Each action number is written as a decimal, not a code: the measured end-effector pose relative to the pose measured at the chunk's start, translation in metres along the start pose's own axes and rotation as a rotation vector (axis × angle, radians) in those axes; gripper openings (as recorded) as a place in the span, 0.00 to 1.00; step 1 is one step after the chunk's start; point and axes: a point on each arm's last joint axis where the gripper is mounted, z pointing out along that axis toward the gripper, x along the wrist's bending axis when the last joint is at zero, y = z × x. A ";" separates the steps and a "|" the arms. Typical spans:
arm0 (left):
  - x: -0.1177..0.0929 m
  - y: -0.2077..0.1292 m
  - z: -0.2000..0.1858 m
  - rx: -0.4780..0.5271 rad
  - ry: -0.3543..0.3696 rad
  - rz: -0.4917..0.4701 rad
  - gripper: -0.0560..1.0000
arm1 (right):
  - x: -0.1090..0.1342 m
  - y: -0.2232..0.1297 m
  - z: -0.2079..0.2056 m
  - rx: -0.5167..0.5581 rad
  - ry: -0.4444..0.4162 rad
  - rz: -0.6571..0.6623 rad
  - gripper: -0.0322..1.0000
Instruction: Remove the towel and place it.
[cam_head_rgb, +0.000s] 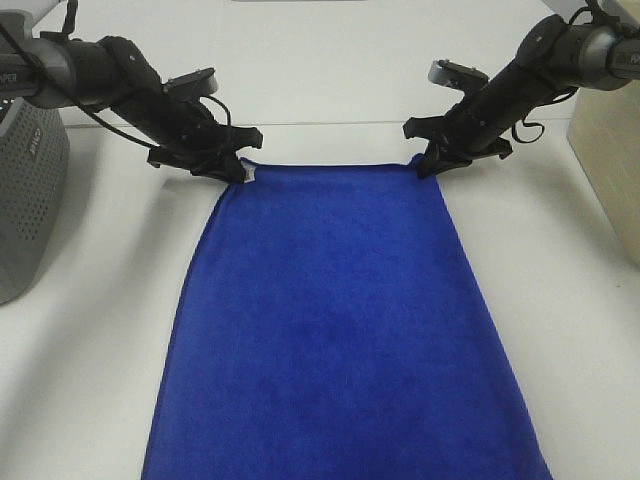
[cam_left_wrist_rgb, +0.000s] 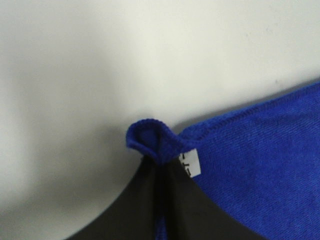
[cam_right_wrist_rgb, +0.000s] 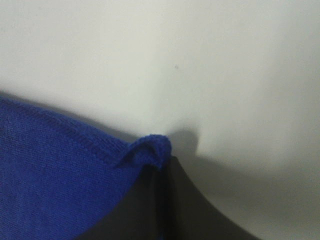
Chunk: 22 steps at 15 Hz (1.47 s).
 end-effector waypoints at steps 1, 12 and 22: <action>0.000 0.004 0.000 -0.041 0.011 0.004 0.06 | 0.001 0.007 -0.004 -0.039 -0.009 -0.009 0.04; 0.003 0.031 -0.005 -0.350 0.129 0.170 0.06 | 0.005 0.043 -0.020 -0.340 -0.051 -0.069 0.04; -0.007 0.058 -0.013 -0.456 0.153 0.350 0.06 | 0.001 0.053 -0.022 -0.455 -0.103 -0.046 0.04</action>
